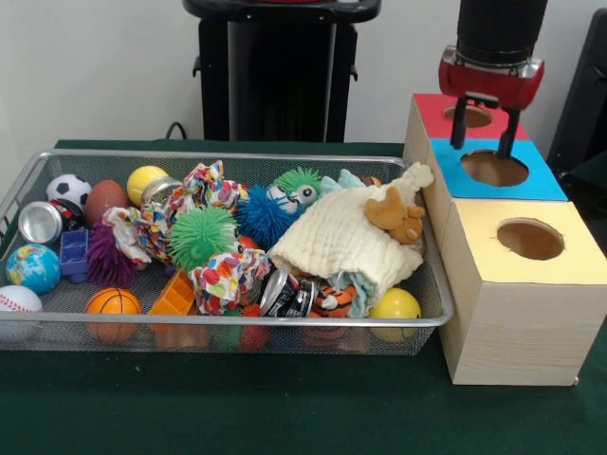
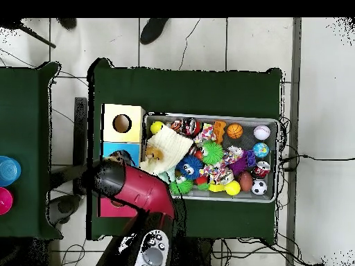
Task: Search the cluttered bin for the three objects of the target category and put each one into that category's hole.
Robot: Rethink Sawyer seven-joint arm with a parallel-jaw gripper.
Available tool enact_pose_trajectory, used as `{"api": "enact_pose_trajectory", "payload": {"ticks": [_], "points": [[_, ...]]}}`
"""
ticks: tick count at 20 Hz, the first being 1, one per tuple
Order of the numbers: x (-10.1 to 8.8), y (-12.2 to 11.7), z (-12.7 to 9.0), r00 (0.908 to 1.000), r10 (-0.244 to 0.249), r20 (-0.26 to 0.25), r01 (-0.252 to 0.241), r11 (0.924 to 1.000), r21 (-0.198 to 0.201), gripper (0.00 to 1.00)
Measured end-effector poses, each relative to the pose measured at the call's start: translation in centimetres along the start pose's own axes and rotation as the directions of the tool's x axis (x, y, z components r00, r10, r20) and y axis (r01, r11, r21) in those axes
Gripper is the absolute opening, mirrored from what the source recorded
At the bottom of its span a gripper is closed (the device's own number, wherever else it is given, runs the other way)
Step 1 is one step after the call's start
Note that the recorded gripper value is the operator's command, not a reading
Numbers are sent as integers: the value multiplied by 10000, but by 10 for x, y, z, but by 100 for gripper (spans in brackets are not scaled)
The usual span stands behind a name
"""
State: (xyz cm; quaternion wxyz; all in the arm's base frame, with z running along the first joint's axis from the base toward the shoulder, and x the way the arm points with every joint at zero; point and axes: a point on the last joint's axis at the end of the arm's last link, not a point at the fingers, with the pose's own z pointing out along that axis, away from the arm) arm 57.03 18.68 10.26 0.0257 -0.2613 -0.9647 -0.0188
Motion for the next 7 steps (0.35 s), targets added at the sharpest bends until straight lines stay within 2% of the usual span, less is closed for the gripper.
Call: {"api": "enact_pose_trajectory", "payload": {"ticks": [3,7], "points": [[1,-15,-15,9991,-385,-171,393,9979,521,100],[-10,-36,-34,9994,-268,-224,285,9965,788,100]]}}
